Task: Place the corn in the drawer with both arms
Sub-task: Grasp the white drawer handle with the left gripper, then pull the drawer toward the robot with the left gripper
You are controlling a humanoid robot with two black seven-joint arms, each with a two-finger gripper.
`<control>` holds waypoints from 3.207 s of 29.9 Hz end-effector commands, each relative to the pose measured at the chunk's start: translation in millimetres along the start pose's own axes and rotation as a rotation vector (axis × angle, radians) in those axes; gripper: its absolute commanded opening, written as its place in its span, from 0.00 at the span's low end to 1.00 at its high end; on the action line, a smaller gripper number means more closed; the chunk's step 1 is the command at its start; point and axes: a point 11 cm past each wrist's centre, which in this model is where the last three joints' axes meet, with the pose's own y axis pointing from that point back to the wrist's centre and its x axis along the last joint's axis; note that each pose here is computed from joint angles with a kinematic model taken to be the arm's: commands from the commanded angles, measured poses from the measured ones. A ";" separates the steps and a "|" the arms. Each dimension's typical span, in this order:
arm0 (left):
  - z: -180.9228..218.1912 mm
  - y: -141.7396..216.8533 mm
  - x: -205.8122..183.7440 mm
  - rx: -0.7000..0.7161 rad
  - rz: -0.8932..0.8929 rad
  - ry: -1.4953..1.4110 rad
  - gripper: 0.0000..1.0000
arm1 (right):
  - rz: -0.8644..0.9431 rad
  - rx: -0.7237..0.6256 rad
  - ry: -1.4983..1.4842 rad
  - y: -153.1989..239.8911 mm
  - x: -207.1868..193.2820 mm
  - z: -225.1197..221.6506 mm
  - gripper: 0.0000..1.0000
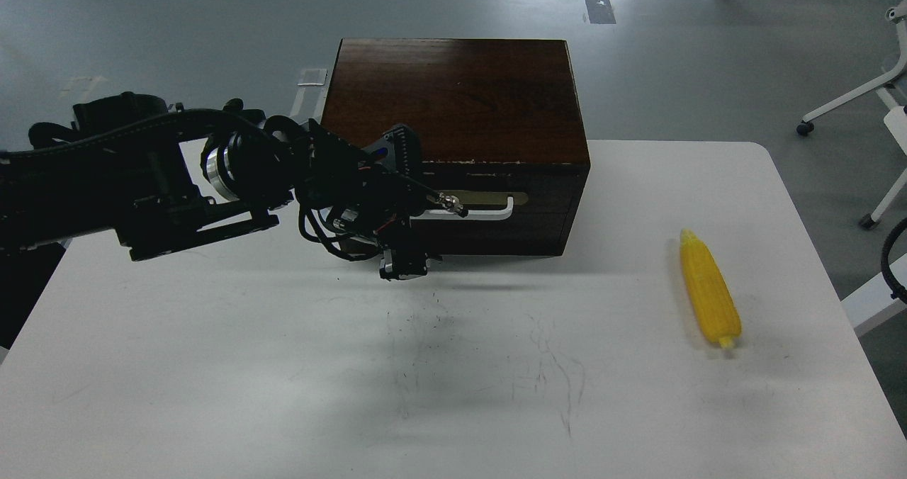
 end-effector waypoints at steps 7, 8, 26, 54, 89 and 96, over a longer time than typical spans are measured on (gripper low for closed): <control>10.1 0.4 4.9 -0.054 0.010 -0.015 0.46 | 0.002 0.001 0.002 0.3 1.0 -0.9 1.00; 11.1 0.3 5.4 -0.058 0.011 -0.016 0.46 | 0.002 0.002 0.002 0.3 1.0 -1.1 1.00; 35.9 3.1 19.6 -0.125 0.033 -0.069 0.46 | -0.001 -0.002 0.000 0.0 -0.2 1.0 1.00; 52.2 8.2 22.8 -0.172 0.024 -0.092 0.47 | 0.000 -0.002 0.001 0.1 0.2 0.3 1.00; 50.6 21.5 48.4 -0.194 0.106 -0.033 0.96 | 0.002 -0.004 0.004 0.7 1.2 0.9 1.00; 38.3 48.0 84.1 -0.204 0.269 0.057 0.97 | 0.000 -0.005 0.005 0.3 0.2 0.9 1.00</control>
